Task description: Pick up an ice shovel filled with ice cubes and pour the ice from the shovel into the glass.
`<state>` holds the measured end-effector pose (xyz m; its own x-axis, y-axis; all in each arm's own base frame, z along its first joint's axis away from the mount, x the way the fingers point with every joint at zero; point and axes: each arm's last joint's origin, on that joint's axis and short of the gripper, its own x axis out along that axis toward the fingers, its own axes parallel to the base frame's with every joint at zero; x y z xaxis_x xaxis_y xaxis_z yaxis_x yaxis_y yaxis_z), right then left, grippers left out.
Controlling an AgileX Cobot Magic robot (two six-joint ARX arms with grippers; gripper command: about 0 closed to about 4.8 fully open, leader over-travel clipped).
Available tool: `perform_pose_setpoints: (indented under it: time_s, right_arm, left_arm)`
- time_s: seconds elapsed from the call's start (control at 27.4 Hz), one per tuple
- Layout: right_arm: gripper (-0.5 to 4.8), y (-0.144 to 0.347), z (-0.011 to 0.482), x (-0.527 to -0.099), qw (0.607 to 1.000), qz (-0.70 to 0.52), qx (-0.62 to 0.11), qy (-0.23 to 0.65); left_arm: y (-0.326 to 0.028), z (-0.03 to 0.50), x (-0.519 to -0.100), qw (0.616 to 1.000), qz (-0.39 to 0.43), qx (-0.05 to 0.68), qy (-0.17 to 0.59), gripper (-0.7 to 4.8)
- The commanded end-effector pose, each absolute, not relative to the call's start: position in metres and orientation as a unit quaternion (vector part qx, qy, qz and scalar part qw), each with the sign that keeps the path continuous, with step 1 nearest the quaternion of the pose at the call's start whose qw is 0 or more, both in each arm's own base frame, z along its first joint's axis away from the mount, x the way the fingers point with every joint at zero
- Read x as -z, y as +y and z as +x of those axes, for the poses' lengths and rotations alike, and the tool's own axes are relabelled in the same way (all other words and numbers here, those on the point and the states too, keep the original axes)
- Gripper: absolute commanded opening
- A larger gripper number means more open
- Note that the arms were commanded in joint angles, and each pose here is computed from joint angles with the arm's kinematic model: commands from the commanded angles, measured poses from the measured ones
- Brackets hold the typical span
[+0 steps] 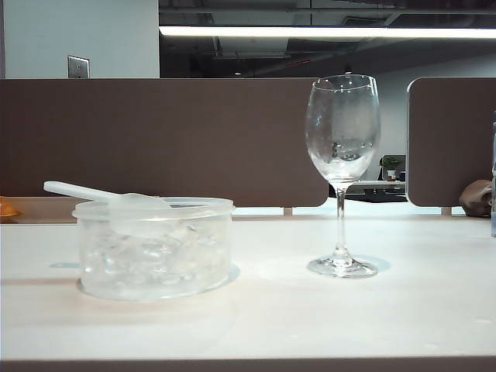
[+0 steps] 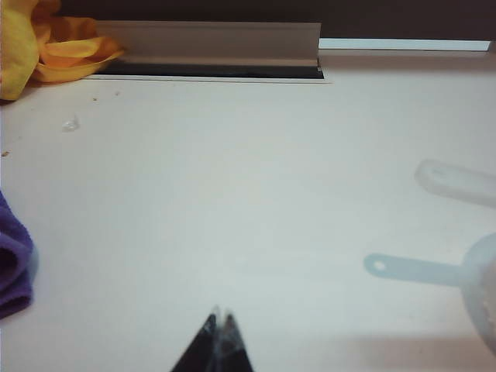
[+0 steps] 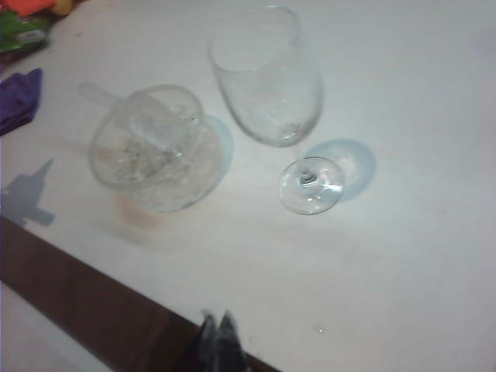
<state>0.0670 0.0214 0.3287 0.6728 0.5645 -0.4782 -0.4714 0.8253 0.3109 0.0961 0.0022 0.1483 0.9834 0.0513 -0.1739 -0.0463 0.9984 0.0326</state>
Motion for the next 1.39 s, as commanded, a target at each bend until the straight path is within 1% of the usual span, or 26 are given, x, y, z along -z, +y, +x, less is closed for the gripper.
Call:
perform_pose_setpoints:
  time_s: [0.04, 0.18, 0.29, 0.55, 0.62, 0.69, 0.91, 1.1, 1.39]
  right_arm:
    - [-0.05, 0.024, 0.075, -0.328, 0.902, 0.081, -0.294, 0.306]
    - [-0.05, 0.027, 0.083, -0.322, 0.881, 0.078, -0.315, 0.344]
    - [-0.05, 0.028, 0.087, -0.32, 0.871, 0.073, -0.334, 0.354]
    - [-0.05, 0.028, 0.089, -0.33, 0.879, 0.064, -0.339, 0.331]
    - [-0.05, 0.026, 0.087, -0.34, 0.894, 0.044, -0.316, 0.314]
    - [-0.05, 0.026, 0.085, -0.347, 0.898, 0.037, -0.316, 0.303]
    - [-0.05, 0.027, 0.081, -0.354, 0.891, 0.046, -0.342, 0.296]
    - [-0.05, 0.027, 0.079, -0.351, 0.885, 0.046, -0.34, 0.316]
    - [-0.05, 0.026, 0.078, -0.35, 0.885, 0.039, -0.341, 0.315]
  left_arm:
    - [0.002, 0.096, -0.148, 0.995, 0.015, -0.025, 0.092, -0.03]
    - [0.002, 0.096, -0.148, 0.995, 0.015, -0.025, 0.092, -0.03]
    - [0.002, 0.096, -0.148, 0.995, 0.015, -0.025, 0.092, -0.03]
    - [0.002, 0.096, -0.148, 0.995, 0.015, -0.025, 0.092, -0.03]
    - [0.002, 0.096, -0.148, 0.995, 0.015, -0.025, 0.092, -0.03]
    - [0.002, 0.096, -0.148, 0.995, 0.015, -0.025, 0.092, -0.03]
    - [0.002, 0.096, -0.148, 0.995, 0.015, -0.025, 0.092, -0.03]
    - [0.002, 0.096, -0.148, 0.995, 0.015, -0.025, 0.092, -0.03]
    - [0.002, 0.096, -0.148, 0.995, 0.015, -0.025, 0.092, -0.03]
